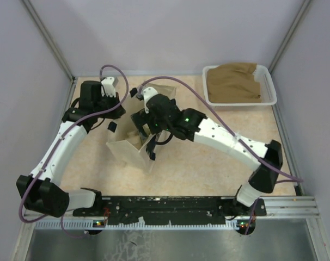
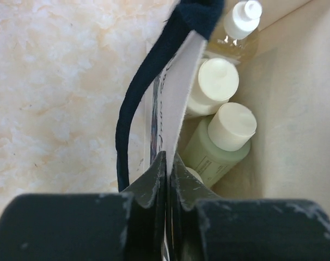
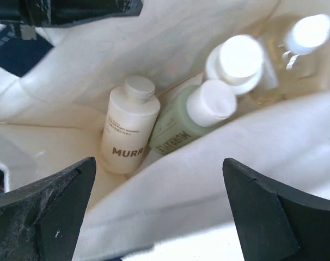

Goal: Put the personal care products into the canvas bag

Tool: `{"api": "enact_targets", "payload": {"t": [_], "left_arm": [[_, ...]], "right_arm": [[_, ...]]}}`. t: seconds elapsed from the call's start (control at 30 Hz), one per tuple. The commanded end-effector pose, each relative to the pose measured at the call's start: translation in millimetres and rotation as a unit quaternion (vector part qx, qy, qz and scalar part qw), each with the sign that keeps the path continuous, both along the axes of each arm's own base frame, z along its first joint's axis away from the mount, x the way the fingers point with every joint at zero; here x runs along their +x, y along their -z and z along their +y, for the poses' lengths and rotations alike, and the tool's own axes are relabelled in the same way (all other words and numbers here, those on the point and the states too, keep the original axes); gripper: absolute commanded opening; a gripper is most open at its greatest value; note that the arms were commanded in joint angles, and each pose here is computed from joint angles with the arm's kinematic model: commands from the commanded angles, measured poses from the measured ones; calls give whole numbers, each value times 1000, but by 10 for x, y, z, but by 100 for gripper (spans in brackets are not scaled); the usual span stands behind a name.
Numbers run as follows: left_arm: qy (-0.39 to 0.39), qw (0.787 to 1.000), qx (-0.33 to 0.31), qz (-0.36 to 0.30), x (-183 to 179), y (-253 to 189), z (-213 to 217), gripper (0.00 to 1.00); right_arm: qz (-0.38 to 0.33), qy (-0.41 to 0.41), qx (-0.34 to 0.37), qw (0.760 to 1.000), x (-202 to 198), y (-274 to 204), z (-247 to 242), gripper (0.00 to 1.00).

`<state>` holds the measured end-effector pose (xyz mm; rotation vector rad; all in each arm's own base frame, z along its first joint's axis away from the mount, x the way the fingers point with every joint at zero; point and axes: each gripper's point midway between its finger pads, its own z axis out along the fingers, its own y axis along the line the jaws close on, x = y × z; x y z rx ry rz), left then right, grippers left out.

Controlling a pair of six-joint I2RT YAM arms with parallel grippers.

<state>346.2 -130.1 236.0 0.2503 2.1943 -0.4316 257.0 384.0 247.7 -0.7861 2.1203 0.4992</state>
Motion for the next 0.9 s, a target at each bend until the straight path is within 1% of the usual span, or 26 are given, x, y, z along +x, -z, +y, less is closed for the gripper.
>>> {"api": "enact_targets", "payload": {"t": [0.0,0.03,0.07,0.1,0.13,0.17,0.2,0.23,0.27,0.33,0.4,0.47,0.5,0.53,0.57,0.63,0.7,0.77,0.87], "left_arm": [[8,996,-24,-81,138,-613,-45,11],[11,995,-27,-91,152,-711,-57,14],[12,994,-30,-101,164,-823,-63,20],[13,993,-33,-109,178,-919,-73,30],[16,992,-36,-119,193,-1019,-85,42],[18,991,-40,-126,202,-1101,-99,73],[19,990,-42,-134,211,-1185,-107,86],[18,989,-43,-138,220,-1240,-105,95],[14,989,-42,-143,230,-1286,-92,99],[-4,988,-32,-149,253,-1312,-22,99],[-29,989,-17,-146,290,-1241,77,99],[-53,990,-3,-134,341,-1085,187,99],[-71,990,5,-122,382,-957,294,99],[-82,990,6,-111,415,-849,372,99],[-89,991,2,-100,439,-751,438,99],[-102,991,-15,-85,476,-593,578,99],[-123,988,-39,-79,510,-497,732,99],[-140,986,-53,-72,534,-418,849,99],[-166,985,-42,-30,547,-219,949,99]], "right_arm": [[-106,68,77,989,153,-815,-360,99],[-123,81,80,986,165,-916,-460,99],[-140,96,85,982,180,-1041,-574,99],[-155,114,90,977,204,-1153,-696,99],[-165,131,94,973,234,-1245,-816,99],[-172,145,101,969,267,-1326,-938,99],[-177,159,107,965,310,-1383,-1062,99],[-179,171,111,963,355,-1419,-1181,99],[-180,186,110,960,419,-1423,-1318,99],[-179,221,100,953,547,-1390,-1609,99],[-170,265,90,945,692,-1283,-1922,99],[-152,312,96,933,821,-1129,-2280,99],[-139,342,109,923,902,-1051,-2510,99],[-127,352,123,919,936,-981,-2647,99],[-122,372,127,911,972,-907,-2812,99],[-110,407,114,900,1011,-744,-3078,99],[-93,433,90,892,1039,-540,-3267,99],[-77,443,79,890,1048,-357,-3346,99],[-68,450,69,888,1017,-164,-3394,99]]}}
